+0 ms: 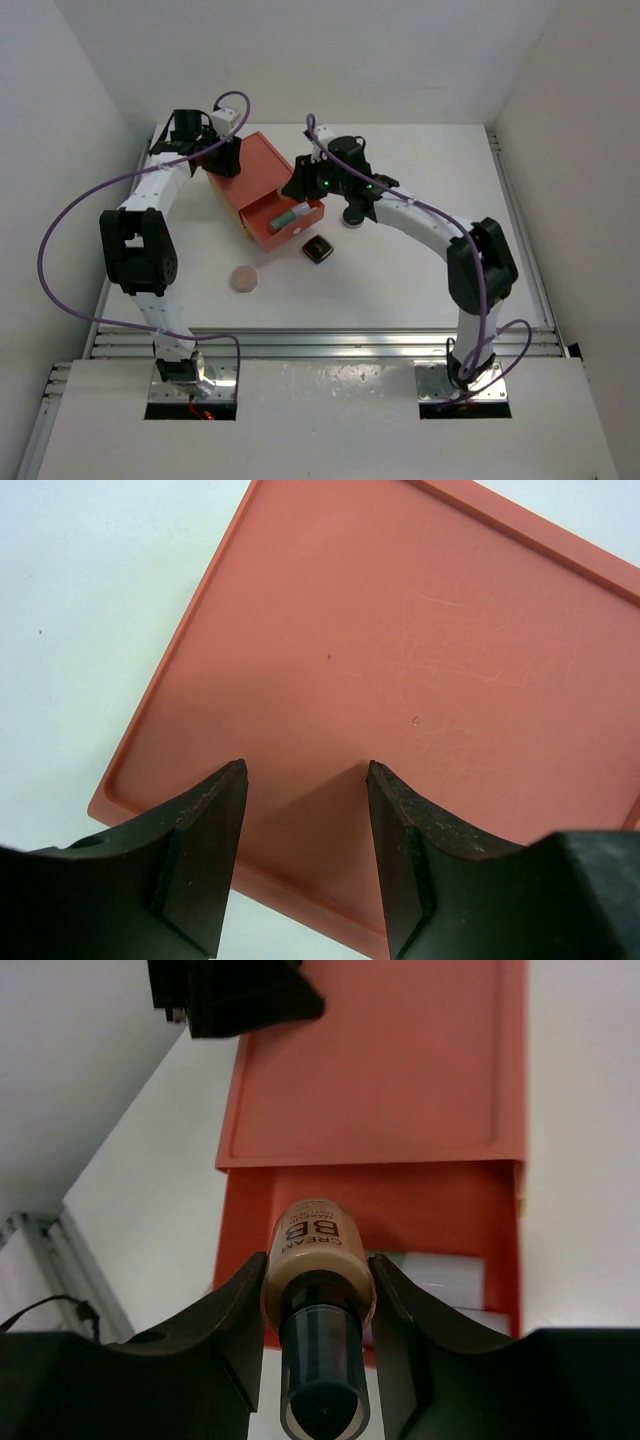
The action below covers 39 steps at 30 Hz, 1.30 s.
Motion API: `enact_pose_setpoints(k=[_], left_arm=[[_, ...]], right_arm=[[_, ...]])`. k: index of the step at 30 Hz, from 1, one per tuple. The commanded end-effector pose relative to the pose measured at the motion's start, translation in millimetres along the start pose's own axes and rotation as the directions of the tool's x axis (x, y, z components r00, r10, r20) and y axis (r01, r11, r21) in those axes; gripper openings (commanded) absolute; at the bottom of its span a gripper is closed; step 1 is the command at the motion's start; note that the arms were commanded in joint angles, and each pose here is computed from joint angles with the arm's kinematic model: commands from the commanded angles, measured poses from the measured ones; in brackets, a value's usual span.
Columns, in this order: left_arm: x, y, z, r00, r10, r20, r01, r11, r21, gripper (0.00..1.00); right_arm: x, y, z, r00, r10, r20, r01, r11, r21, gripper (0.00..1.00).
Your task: Organize the makeup
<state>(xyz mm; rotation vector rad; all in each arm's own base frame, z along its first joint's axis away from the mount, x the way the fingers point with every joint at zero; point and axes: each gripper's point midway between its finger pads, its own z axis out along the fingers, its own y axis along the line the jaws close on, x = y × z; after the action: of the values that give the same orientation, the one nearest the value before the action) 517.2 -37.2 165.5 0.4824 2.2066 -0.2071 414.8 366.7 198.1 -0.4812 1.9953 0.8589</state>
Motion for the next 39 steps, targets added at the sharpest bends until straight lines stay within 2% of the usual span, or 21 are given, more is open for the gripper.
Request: enact_pose_setpoints(k=[1, 5, 10, 14, 15, 16, 18, 22, 25, 30, 35, 39], left_arm=[[64.4, -5.5, 10.2, 0.977, -0.098, -0.189, 0.104, 0.994, 0.022, 0.57], [62.4, -5.0, 11.0, 0.978, -0.105, -0.181, 0.110, 0.994, 0.019, 0.57], [63.5, -0.8, 9.8, 0.977, -0.112, -0.180, 0.116, 0.993, 0.012, 0.57], [61.5, 0.1, 10.5, 0.979, -0.109, -0.172, 0.113, 0.994, 0.010, 0.57], [61.5, 0.1, 10.5, 0.979, -0.109, -0.172, 0.113, 0.994, 0.010, 0.57], [61.5, 0.1, 10.5, 0.979, -0.109, -0.172, 0.113, 0.994, 0.010, 0.57], [64.8, -0.4, 13.1, 0.976, -0.121, -0.180, 0.125, 0.992, 0.010, 0.57], [65.9, 3.8, 11.9, 0.975, -0.128, -0.179, 0.131, 0.991, 0.003, 0.57], [65.9, 3.8, 11.9, 0.975, -0.128, -0.179, 0.131, 0.991, 0.003, 0.57], [67.1, 8.0, 10.6, 0.975, -0.135, -0.179, 0.136, 0.991, -0.004, 0.57], [67.1, 8.0, 10.6, 0.975, -0.135, -0.179, 0.136, 0.991, -0.004, 0.57], [66.5, 6.5, 10.8, 0.975, -0.135, -0.176, 0.138, 0.990, 0.004, 0.57]], right_arm=[[-13.5, 39.1, 17.5, 0.996, 0.088, 0.018, -0.083, 0.979, -0.187, 0.01], [-3.0, 55.2, 35.5, 0.994, 0.103, -0.027, -0.107, 0.960, -0.260, 0.01], [8.2, 50.2, 55.7, 0.989, 0.137, -0.053, -0.146, 0.956, -0.253, 0.02], [18.8, 50.1, 65.1, 0.983, 0.150, -0.107, -0.173, 0.950, -0.258, 0.16], [19.4, 50.8, 66.1, 0.982, 0.150, -0.114, -0.176, 0.949, -0.263, 0.23], [21.8, 52.4, 65.9, 0.981, 0.149, -0.127, -0.178, 0.948, -0.262, 0.39], [25.5, 45.2, 66.4, 0.979, 0.148, -0.138, -0.178, 0.954, -0.240, 0.56], [25.0, 37.9, 66.3, 0.982, 0.117, -0.146, -0.144, 0.972, -0.187, 0.62], [28.3, 27.2, 65.8, 0.984, 0.096, -0.150, -0.116, 0.984, -0.132, 0.66], [18.0, 19.4, 61.1, 0.990, 0.046, -0.132, -0.060, 0.993, -0.099, 0.66], [5.0, 11.1, 54.7, 0.994, -0.036, -0.103, 0.032, 0.999, -0.033, 0.54], [0.7, 6.3, 51.7, 0.994, -0.057, -0.093, 0.057, 0.998, -0.002, 0.50]])
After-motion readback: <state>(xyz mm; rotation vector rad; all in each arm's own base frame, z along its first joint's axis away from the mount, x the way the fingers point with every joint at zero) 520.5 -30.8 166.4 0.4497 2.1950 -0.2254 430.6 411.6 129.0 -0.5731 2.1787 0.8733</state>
